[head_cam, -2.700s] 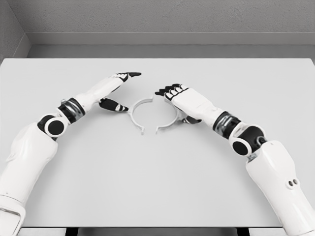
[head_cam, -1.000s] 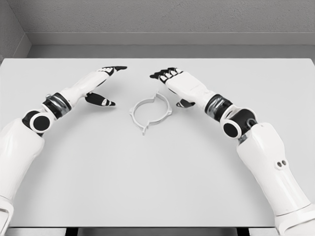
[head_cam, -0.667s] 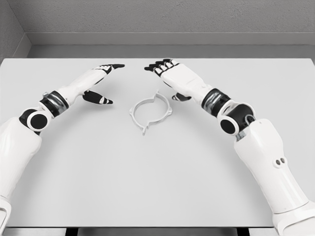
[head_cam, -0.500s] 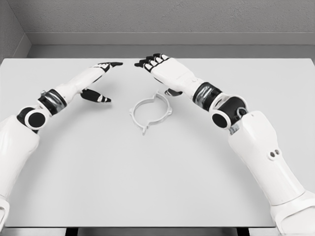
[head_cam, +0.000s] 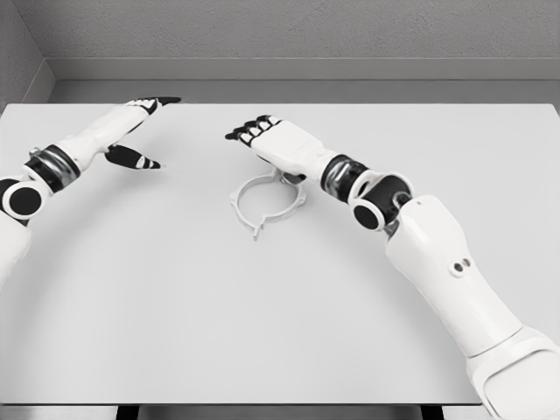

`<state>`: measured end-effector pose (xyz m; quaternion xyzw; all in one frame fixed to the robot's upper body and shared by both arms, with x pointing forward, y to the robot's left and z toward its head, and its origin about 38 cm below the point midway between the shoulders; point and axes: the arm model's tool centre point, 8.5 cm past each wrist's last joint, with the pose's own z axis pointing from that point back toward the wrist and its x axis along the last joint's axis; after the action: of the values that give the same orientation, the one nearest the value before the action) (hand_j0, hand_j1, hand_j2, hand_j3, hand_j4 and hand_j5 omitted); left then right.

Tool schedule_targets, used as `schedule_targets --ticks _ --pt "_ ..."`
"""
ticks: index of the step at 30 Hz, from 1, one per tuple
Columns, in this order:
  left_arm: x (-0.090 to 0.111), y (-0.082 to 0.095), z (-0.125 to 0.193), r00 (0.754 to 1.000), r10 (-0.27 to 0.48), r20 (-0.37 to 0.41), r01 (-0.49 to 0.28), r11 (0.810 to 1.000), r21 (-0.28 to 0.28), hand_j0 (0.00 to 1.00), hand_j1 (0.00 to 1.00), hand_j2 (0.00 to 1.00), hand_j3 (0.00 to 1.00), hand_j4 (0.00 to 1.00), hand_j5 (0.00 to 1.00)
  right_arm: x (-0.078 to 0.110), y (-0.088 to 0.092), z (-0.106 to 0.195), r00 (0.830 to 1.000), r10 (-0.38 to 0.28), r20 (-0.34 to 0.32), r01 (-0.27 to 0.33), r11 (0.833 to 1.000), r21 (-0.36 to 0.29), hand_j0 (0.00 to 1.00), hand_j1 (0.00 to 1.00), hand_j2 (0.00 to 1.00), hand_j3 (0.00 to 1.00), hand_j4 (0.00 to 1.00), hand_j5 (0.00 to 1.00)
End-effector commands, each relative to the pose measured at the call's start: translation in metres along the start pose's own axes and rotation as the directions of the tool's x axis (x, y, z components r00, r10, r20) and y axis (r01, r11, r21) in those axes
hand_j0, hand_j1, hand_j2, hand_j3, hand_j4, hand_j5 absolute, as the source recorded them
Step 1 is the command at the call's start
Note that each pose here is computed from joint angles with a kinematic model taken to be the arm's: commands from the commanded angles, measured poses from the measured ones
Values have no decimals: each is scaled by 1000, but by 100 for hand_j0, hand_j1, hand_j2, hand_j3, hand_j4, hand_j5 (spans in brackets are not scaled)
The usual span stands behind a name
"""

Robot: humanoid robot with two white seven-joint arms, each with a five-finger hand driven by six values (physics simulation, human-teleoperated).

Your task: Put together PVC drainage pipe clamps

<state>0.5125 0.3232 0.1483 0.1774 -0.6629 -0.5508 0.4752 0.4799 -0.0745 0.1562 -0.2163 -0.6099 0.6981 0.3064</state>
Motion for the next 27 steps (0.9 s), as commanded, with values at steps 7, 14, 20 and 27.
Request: schedule_targets --ticks 7,14,20,27 --pt "-3 1 2 1000 3 -7 -3 1000 3 100 100 100 100 100 100 4 11 -7 1000 -7 1 7 999 32 100 100 100 100 100 100" --pt "-3 1 3 1000 4 -9 -4 1000 2 100 100 100 100 100 100 1 13 -6 1000 8 -7 -7 999 42 100 100 100 100 100 100" --pt "-3 1 2 1000 5 -7 -5 1000 3 100 100 100 100 100 100 2 16 -5 1000 12 -4 -12 999 49 100 100 100 100 100 100" --pt "-3 1 2 1000 5 -7 -5 1000 3 100 100 100 100 100 100 2 18 -3 1000 18 -2 -18 998 55 100 100 100 100 100 100"
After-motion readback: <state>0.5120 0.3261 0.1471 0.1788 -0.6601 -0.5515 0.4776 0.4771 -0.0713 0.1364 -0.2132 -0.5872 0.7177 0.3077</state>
